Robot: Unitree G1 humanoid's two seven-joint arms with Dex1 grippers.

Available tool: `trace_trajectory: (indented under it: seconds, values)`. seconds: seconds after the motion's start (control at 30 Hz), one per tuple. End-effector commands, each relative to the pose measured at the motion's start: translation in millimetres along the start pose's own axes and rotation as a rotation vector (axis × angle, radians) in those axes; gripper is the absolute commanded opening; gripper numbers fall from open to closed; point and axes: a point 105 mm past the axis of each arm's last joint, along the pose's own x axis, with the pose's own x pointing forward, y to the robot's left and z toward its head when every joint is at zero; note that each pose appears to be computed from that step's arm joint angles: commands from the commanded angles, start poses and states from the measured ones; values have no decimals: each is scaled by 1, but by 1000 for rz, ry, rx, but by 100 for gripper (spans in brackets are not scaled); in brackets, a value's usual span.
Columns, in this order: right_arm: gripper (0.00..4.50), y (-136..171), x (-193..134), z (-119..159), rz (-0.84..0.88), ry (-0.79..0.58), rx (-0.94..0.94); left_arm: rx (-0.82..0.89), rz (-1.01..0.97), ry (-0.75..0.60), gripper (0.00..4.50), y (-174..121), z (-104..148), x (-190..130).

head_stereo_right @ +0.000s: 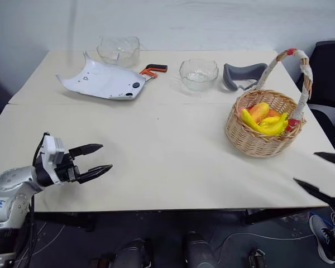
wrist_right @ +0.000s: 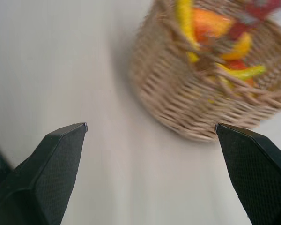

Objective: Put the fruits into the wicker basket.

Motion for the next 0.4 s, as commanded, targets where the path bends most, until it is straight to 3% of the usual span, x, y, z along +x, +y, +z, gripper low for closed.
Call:
trace_trajectory:
  seconds: [0.03,0.27,0.4]
  values:
    - [448,16,29,12,71,-103,-3,120,-31,144,450,-9,-21,-10]
    - [448,66,106,33,337,-287,-5,193,81,121,450,-9,-19,-10]
    - [448,71,139,47,319,-368,-5,205,170,91,450,-9,-10,-11]
